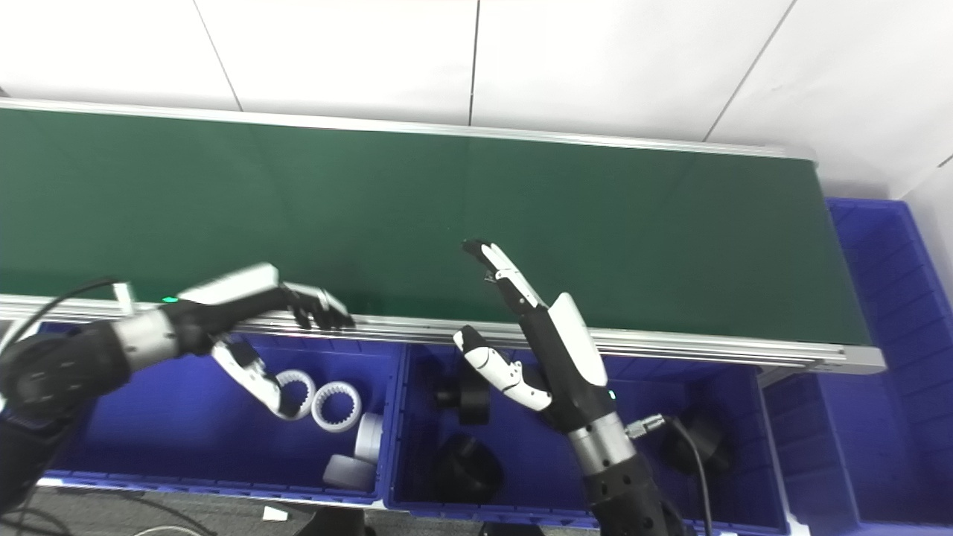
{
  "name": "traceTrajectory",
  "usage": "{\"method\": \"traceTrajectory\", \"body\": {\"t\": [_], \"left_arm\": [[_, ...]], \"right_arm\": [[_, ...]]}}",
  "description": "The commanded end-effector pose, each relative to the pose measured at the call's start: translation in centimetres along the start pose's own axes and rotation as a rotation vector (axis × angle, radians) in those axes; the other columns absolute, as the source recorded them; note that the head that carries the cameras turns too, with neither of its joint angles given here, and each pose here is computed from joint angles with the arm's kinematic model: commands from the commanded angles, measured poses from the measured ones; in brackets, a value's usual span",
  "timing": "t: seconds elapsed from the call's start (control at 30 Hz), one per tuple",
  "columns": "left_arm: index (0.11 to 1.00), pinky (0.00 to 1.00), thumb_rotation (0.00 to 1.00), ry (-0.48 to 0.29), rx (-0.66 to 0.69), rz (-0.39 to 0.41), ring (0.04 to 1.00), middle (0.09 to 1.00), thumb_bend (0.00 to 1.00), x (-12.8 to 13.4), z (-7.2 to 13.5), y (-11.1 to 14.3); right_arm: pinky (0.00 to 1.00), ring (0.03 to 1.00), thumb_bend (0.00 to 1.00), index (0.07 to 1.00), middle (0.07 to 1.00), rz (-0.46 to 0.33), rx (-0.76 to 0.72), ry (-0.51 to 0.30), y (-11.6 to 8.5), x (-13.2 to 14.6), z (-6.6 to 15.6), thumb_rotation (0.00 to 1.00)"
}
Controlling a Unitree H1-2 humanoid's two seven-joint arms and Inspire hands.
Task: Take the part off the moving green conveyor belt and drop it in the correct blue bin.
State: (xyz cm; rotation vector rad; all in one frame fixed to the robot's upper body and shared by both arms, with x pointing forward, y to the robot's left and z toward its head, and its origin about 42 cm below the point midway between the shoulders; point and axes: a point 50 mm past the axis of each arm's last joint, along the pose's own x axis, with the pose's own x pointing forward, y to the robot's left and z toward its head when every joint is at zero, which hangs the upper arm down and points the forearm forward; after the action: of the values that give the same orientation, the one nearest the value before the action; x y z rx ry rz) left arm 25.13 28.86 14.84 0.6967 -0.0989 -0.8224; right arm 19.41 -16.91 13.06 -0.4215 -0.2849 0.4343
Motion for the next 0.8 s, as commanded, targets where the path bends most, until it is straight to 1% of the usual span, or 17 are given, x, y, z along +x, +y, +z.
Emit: {"method": "traceTrajectory", "body": {"t": [0.0, 0.07, 0.1, 0.13, 0.17, 0.27, 0.3, 0.37, 0.5, 0.63, 0.7, 0.77], "left_arm": [[0.807, 0.77, 0.44, -0.127, -0.121, 0.120, 0.806, 0.827, 0.59, -0.5, -0.3, -1.3], [0.841, 0.82, 0.52, -0.178, -0.188, 0.175, 0.850, 0.868, 0.58, -0.8, -1.0, -2.3], [0.864, 0.84, 0.57, -0.191, -0.205, 0.188, 0.872, 0.891, 0.57, -0.8, -1.1, -2.7], [0.872, 0.85, 0.59, -0.213, -0.238, 0.204, 0.879, 0.898, 0.57, -0.5, -1.2, -3.3], [0.895, 0.86, 0.63, -0.227, -0.260, 0.215, 0.902, 0.924, 0.57, -0.3, -1.2, -3.6], [0.917, 0.90, 0.65, -0.256, -0.362, 0.256, 0.934, 0.952, 0.56, 0.2, -0.8, -4.9], [0.928, 0.91, 0.67, -0.260, -0.382, 0.267, 0.950, 0.966, 0.56, 0.3, -0.6, -5.2], [0.938, 0.93, 0.68, -0.269, -0.414, 0.286, 0.963, 0.974, 0.54, 0.2, -0.4, -5.6], [0.954, 0.94, 0.70, -0.274, -0.428, 0.299, 0.975, 0.984, 0.52, -0.5, 0.1, -6.2], [0.971, 0.95, 0.72, -0.258, -0.423, 0.292, 0.990, 0.997, 0.49, -1.2, 0.7, -6.7], [0.976, 0.96, 0.73, -0.254, -0.430, 0.280, 0.998, 1.000, 0.47, -1.5, 0.5, -7.2], [0.974, 0.96, 0.72, -0.248, -0.444, 0.273, 0.996, 0.998, 0.47, -1.6, 0.2, -7.8]], "right_arm": [[0.87, 0.936, 0.37, 0.934, 0.961, -0.025, 0.005, -0.040, -0.4, 0.2, 1.0, 0.86], [0.87, 0.937, 0.36, 0.934, 0.961, -0.021, 0.008, -0.036, -0.2, 0.0, 0.9, 0.86], [0.87, 0.937, 0.36, 0.933, 0.960, -0.020, 0.009, -0.035, -0.2, 0.0, 0.9, 0.86], [0.87, 0.937, 0.36, 0.932, 0.960, -0.017, 0.013, -0.034, 0.0, -0.1, 0.7, 0.86], [0.88, 0.938, 0.37, 0.932, 0.960, -0.014, 0.016, -0.033, 0.1, -0.1, 0.6, 0.86], [0.88, 0.940, 0.37, 0.933, 0.960, -0.003, 0.037, -0.029, 0.7, -0.2, 0.4, 0.85], [0.87, 0.938, 0.37, 0.933, 0.961, -0.001, 0.039, -0.029, 0.8, -0.2, 0.4, 0.85], [0.87, 0.939, 0.36, 0.936, 0.963, 0.004, 0.048, -0.028, 1.1, -0.2, 0.5, 0.84], [0.88, 0.941, 0.36, 0.940, 0.967, 0.008, 0.070, -0.025, 1.6, -0.4, 1.0, 0.85], [0.87, 0.940, 0.36, 0.943, 0.966, 0.003, 0.118, -0.012, 2.4, -1.0, 1.3, 0.83], [0.88, 0.944, 0.36, 0.946, 0.973, 0.016, 0.128, 0.001, 2.9, -1.6, 1.2, 0.86], [0.88, 0.948, 0.37, 0.949, 0.978, 0.029, 0.138, 0.020, 3.4, -2.2, 1.0, 0.89]]}}
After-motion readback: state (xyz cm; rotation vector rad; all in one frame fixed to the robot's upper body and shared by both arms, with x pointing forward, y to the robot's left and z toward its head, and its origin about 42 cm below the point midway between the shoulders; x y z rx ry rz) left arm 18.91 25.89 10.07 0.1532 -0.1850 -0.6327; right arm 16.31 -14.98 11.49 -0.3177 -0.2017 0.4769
